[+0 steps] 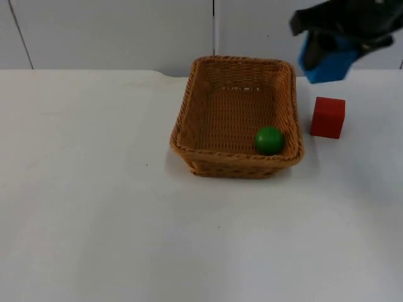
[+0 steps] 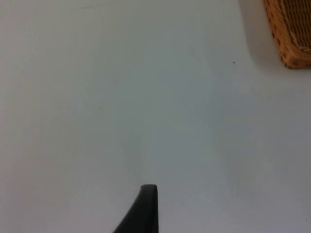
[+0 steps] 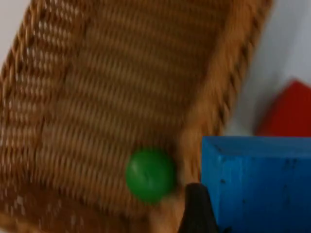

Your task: Place all geometric objects except the red cube into the basket.

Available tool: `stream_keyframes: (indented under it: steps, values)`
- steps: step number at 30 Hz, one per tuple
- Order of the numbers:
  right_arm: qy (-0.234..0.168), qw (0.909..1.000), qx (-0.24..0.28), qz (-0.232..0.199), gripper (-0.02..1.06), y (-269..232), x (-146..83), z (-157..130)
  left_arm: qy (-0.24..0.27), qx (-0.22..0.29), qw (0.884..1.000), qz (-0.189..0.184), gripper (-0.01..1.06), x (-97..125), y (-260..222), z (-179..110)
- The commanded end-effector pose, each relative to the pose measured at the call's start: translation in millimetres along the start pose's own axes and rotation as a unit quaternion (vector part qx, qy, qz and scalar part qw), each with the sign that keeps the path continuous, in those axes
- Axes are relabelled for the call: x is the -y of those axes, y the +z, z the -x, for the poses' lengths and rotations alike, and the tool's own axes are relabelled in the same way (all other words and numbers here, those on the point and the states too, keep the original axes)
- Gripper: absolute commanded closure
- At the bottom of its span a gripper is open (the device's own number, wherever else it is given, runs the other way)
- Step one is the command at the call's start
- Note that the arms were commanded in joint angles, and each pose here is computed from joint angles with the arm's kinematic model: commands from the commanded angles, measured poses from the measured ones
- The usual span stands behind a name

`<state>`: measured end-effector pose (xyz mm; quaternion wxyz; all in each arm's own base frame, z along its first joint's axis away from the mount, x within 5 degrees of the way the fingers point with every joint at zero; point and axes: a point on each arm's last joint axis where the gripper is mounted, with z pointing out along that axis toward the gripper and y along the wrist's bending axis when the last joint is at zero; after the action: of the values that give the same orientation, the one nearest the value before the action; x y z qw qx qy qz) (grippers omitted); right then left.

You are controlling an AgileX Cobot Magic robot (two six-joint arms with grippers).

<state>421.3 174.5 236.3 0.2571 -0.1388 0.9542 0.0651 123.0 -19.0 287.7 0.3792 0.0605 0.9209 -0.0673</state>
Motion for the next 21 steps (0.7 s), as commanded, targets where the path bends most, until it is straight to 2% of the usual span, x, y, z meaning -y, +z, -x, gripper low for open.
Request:
stream_keyframes:
  steps: [1, 4, 5, 7, 10, 11, 15, 16, 19, 21]
  values:
    - [-0.017, 0.9998, -0.009, 0.009, 1.05, 14, -14, 9, -0.004, 0.006, 1.0, -0.002, 0.12, 0, -1, 0]
    - [-0.044, 0.9987, 0.015, 0.019, 1.04, 38, -36, 28, -0.004, 0.006, 1.0, -0.002, 0.12, 0, -1, 0]
    - [-0.044, 0.9987, 0.015, 0.019, 1.04, 38, -36, 28, -0.004, 0.006, 1.0, -0.002, 0.12, 0, -1, 0]
    - [-0.055, 0.9978, 0.029, 0.024, 0.99, 58, -47, 38, -0.004, 0.006, 1.0, -0.002, 0.12, 0, -1, 0]
    - [-0.057, 0.9977, 0.022, 0.031, 0.88, 85, -55, 38, -0.003, 0.006, 1.0, -0.001, 0.12, 0, -1, 0]
    - [-0.057, 0.9977, 0.022, 0.031, 0.88, 85, -55, 38, -0.003, 0.006, 1.0, -0.001, 0.12, 0, -1, 0]
    - [-0.064, 0.9975, 0.013, 0.028, 0.67, 111, -60, 30, -0.003, 0.009, 1.0, 0.0, 0.12, 0, -1, 1]
    - [-0.064, 0.9975, 0.013, 0.028, 0.67, 111, -60, 30, -0.003, 0.009, 1.0, 0.0, 0.12, 0, -1, 1]
    - [-0.063, 0.9976, -0.001, 0.029, 0.54, 128, -61, 21, -0.003, 0.009, 1.0, 0.0, 0.12, 0, -1, 1]
    - [-0.063, 0.9976, -0.009, 0.029, 0.4, 134, -60, 18, -0.003, 0.009, 1.0, 0.0, 0.12, 0, -1, 1]
